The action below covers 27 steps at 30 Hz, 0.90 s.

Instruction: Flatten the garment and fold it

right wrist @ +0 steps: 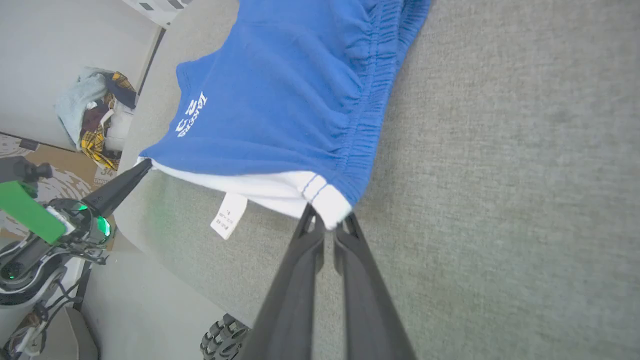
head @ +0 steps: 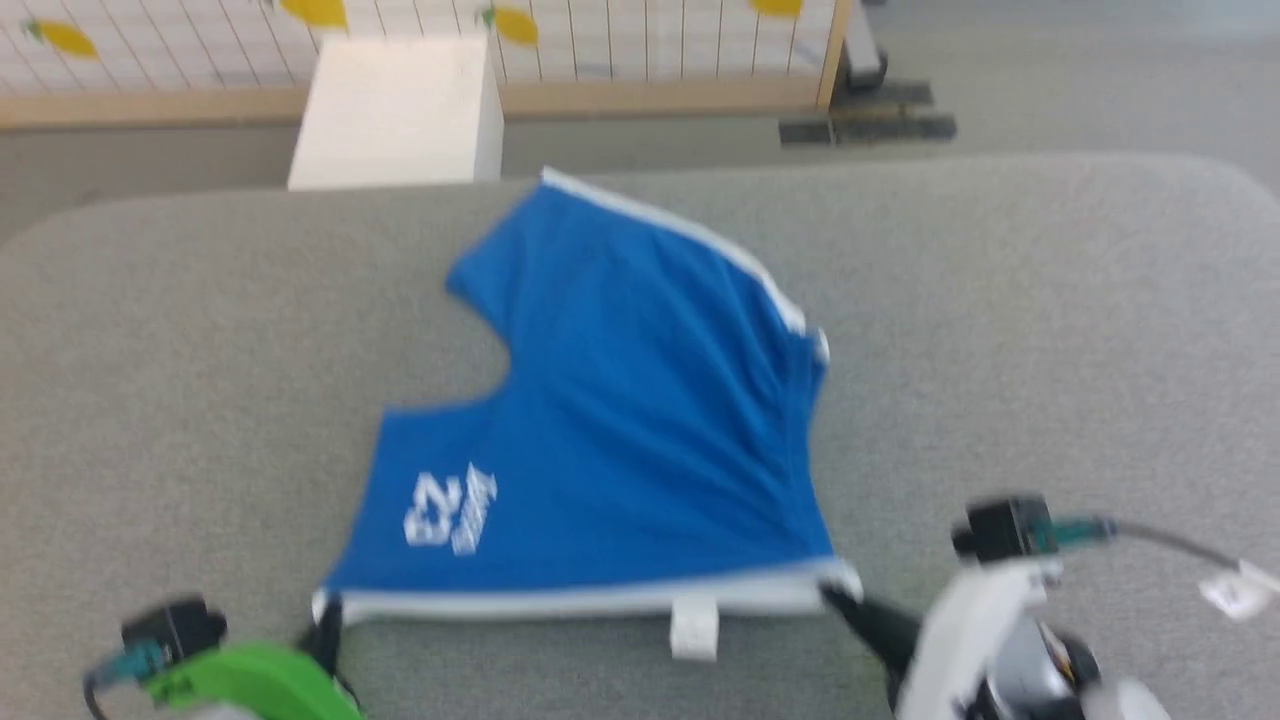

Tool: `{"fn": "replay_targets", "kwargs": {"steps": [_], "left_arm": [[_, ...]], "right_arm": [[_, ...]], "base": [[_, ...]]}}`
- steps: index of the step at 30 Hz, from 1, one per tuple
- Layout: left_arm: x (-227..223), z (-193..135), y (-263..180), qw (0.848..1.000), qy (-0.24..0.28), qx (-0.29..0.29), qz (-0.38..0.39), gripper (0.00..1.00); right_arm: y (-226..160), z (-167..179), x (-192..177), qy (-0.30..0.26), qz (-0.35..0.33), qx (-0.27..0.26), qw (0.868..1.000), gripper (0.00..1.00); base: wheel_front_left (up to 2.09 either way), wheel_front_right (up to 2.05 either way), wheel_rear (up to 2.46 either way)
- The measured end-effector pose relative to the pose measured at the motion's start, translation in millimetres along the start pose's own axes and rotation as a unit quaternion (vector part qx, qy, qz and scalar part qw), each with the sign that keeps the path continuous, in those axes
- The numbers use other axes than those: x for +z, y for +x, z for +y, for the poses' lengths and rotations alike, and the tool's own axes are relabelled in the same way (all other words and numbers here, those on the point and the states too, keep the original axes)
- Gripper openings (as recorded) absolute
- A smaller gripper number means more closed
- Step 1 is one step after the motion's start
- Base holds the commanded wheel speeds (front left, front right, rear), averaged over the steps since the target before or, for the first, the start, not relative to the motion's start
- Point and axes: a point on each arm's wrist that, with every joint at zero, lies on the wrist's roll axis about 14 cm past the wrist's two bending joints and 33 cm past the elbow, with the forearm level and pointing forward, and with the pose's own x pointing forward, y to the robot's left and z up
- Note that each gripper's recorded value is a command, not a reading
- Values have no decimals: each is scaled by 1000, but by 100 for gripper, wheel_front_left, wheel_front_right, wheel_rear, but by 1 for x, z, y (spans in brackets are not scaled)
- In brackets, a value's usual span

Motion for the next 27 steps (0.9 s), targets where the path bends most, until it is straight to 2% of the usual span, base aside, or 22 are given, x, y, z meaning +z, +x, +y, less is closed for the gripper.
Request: {"fn": "replay_targets", "kwargs": {"steps": [8, 13, 17, 22, 27], "left_arm": [[-27, 15, -58, 998, -24, 42, 26, 0], [-6, -10, -63, 1000, -21, 9, -4, 0], [21, -36, -44, 999, 15, -29, -18, 0], [67, -72, 2, 994, 69, -78, -33, 0], [92, -103, 51, 987, 114, -108, -27, 0]], "right_arm": [[-52, 0, -42, 25, 69, -12, 997, 0], [-69, -1, -19, 30, 28, -16, 999, 0], [-68, -3, 5, 22, 3, -16, 1000, 0], [-52, -2, 33, 21, -15, -4, 1000, 0], [-31, -12, 53, 34, -26, -4, 999, 0]], "base": [[0, 0, 0], [0, 0, 0], [0, 0, 0], [0, 0, 0], [0, 0, 0]]}}
